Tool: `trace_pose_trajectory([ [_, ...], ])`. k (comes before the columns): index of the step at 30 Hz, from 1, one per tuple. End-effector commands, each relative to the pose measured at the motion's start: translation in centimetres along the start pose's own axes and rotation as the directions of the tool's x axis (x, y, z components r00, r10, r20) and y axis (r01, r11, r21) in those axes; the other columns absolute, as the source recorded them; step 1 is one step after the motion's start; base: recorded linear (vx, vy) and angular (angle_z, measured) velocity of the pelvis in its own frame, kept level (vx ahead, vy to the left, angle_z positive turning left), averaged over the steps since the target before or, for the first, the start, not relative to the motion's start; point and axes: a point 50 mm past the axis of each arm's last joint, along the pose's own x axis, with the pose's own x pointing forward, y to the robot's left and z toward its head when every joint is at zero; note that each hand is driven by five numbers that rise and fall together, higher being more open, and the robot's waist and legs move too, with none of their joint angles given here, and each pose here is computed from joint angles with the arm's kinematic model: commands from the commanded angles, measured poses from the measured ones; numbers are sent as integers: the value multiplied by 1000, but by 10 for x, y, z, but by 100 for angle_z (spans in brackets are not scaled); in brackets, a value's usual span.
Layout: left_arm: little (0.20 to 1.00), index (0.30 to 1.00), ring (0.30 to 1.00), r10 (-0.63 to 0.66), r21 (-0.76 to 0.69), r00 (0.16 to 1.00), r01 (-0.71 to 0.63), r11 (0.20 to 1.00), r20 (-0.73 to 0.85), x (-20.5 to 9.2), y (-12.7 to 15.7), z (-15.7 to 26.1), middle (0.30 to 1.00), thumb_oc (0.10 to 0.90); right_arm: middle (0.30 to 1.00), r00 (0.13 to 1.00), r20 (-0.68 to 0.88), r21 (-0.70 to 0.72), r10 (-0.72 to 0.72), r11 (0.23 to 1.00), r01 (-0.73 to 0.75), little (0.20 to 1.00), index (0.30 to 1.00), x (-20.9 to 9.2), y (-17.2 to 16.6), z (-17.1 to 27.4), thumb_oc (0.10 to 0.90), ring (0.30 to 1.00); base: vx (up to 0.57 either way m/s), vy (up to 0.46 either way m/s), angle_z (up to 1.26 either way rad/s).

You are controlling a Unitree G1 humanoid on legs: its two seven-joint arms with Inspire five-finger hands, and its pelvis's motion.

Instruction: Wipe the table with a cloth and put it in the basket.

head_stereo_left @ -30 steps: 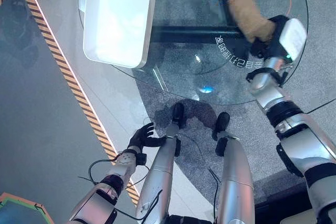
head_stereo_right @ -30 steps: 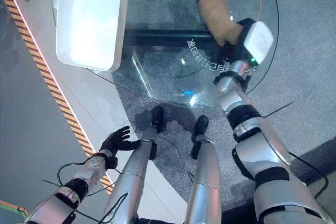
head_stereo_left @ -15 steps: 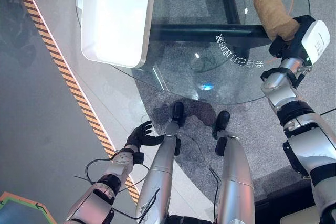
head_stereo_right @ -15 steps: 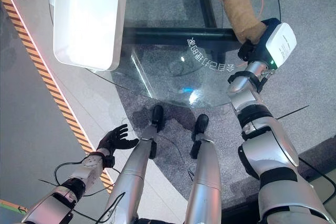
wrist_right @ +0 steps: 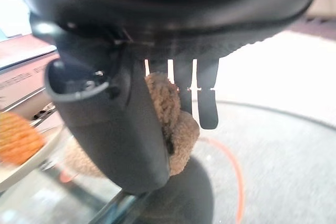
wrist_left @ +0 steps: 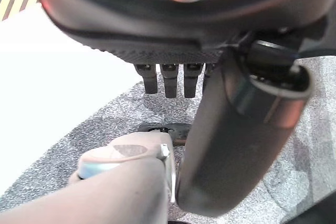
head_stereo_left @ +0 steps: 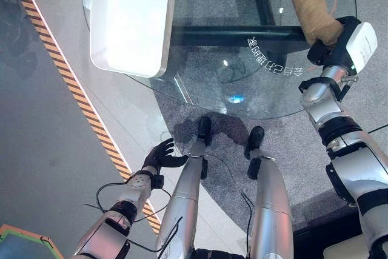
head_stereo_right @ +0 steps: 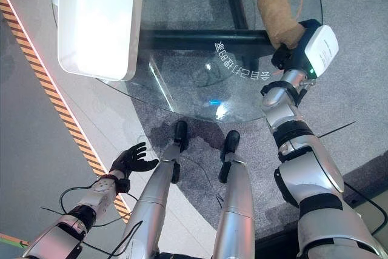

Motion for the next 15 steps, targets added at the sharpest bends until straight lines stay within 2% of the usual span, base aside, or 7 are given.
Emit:
trace_pose_trajectory([
  [1, 900, 900, 900, 49, -14, 998, -49, 999, -30, -8, 14, -16, 900, 800, 300, 968, 250, 30, 36, 999, -45, 200, 300, 2, -5, 49, 100, 300, 0, 0, 0],
  [7, 900, 900, 900, 49, -20, 998, -49, 999, -28, -7, 9, -17, 900, 800, 300, 931, 287, 21, 226, 970, -242, 200, 300, -32, 31, 55, 100, 300, -1, 5, -1],
  [15, 900, 900, 900, 40, -27, 999, -40, 999, -20, -5, -3, -18, 900, 800, 300, 818, 361, -77, 448, 888, -453, 200, 300, -82, 74, 65, 100, 300, 0, 2, 0],
])
